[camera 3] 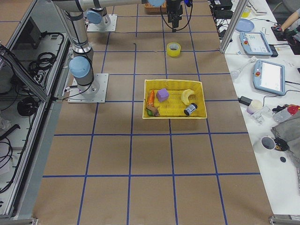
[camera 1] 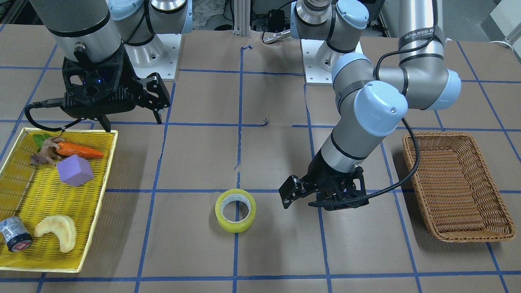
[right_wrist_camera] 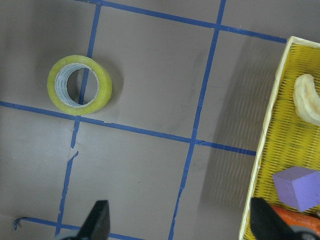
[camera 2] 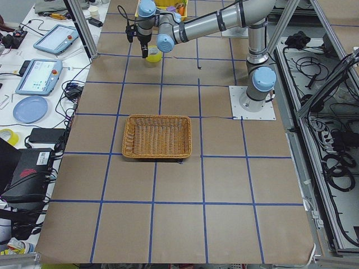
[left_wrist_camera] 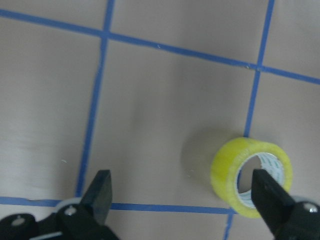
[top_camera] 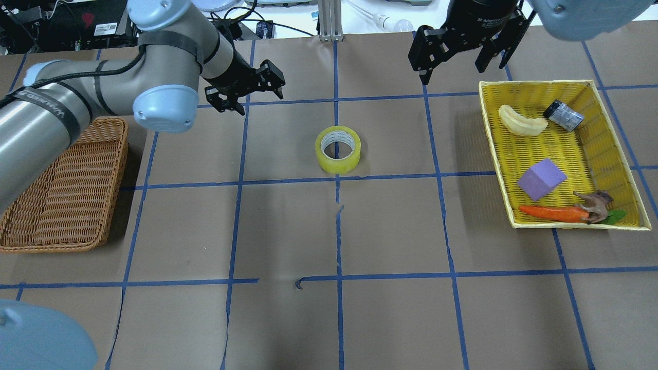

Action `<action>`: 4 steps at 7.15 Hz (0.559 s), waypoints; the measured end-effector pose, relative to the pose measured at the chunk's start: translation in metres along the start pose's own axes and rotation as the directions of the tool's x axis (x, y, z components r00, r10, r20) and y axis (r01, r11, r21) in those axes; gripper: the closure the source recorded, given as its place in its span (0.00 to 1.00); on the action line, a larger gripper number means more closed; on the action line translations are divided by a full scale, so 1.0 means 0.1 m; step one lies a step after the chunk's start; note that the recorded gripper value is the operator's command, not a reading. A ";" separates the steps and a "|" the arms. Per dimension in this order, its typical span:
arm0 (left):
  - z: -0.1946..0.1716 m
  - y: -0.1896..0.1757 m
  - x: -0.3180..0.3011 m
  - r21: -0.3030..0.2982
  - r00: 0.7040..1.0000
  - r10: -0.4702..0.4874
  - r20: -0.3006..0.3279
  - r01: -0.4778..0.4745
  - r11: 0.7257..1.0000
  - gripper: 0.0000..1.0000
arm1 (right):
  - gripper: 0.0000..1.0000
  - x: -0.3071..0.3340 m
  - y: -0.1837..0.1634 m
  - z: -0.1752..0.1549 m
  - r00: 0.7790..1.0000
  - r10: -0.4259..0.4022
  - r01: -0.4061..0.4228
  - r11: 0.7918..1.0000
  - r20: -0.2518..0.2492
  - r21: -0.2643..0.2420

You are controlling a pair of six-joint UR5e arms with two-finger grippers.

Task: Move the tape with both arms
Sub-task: 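Reach the left gripper to the tape roll while the right gripper withdraws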

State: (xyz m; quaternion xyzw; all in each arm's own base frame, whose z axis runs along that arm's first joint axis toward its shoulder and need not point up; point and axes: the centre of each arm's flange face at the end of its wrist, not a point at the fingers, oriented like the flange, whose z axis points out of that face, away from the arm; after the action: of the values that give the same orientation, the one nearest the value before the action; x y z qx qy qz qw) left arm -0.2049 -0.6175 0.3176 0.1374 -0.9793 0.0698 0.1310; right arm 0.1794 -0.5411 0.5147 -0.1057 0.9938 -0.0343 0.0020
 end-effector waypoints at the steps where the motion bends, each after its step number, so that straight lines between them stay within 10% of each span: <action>1: 0.23 0.14 0.16 -0.022 0.999 -0.043 0.033 0.044 0.999 0.00 | 0.00 0.00 0.05 -0.02 1.000 0.002 -0.002 1.000 0.004 -0.021; 4: 0.90 0.48 0.43 -0.050 0.982 -0.140 0.129 0.147 0.988 0.00 | 0.00 -0.02 0.17 -0.11 1.000 0.005 -0.005 1.000 0.002 -0.030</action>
State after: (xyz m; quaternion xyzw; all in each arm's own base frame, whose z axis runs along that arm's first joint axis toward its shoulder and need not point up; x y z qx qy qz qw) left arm -0.2798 -0.5985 0.2392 0.2077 -0.9748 0.0226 0.0781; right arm 0.1778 -0.5231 0.5242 -0.1033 0.9945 -0.0191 0.0013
